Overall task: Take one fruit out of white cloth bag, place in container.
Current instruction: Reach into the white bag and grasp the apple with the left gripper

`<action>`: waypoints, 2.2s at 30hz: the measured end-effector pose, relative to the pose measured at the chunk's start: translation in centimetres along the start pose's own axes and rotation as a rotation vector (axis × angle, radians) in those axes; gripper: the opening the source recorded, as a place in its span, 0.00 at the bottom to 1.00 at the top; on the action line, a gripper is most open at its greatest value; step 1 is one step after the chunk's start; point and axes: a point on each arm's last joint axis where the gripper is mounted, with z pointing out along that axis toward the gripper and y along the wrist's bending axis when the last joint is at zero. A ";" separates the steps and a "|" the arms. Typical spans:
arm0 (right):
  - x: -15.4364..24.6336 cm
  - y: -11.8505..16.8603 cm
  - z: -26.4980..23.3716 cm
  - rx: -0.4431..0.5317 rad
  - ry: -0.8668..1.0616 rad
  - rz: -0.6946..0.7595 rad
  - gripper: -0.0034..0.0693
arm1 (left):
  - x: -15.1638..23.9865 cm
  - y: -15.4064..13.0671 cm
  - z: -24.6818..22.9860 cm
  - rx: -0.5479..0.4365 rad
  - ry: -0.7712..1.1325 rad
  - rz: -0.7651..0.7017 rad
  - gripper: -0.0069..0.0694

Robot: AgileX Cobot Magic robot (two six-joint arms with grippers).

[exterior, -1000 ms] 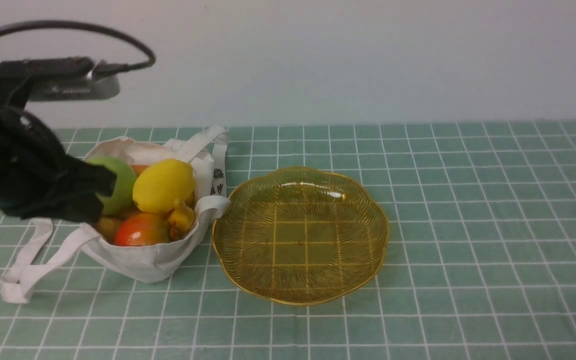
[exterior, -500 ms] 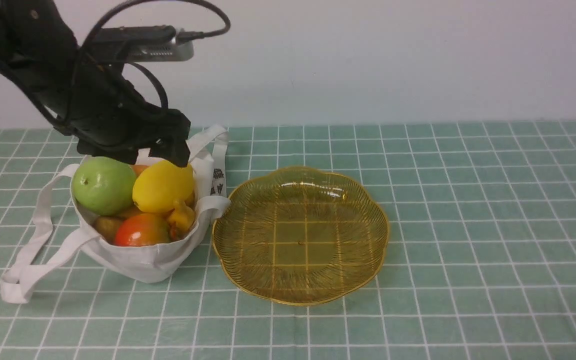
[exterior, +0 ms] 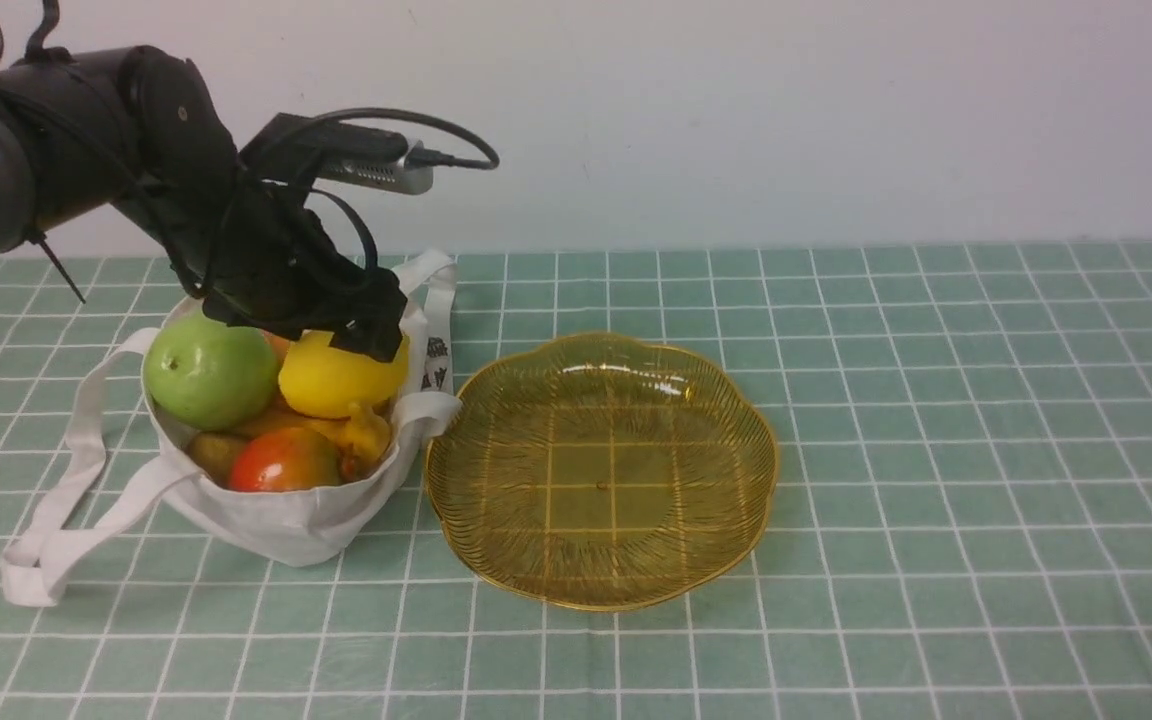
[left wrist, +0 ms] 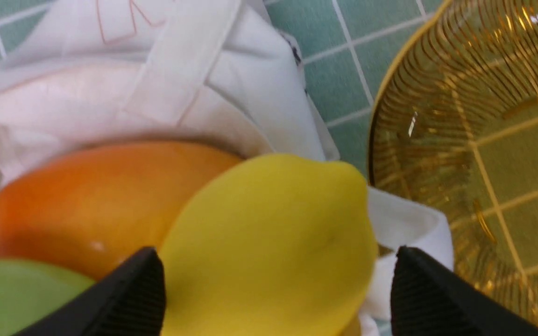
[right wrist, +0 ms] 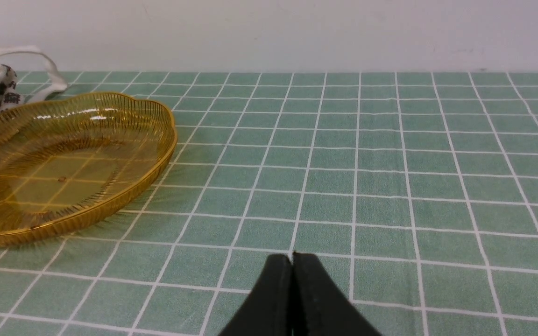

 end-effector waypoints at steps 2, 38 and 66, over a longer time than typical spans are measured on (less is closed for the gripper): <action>0.0 0.0 0.0 0.000 0.000 0.000 0.03 | 0.0 0.1 0.4 -0.002 0.002 0.002 0.84; 0.0 0.0 0.0 0.000 0.000 0.000 0.03 | -0.5 -0.1 -1.9 -0.013 -0.060 0.048 0.08; 0.0 0.0 0.0 0.000 0.000 0.000 0.03 | 1.0 2.2 -4.1 -0.309 0.051 -0.359 0.99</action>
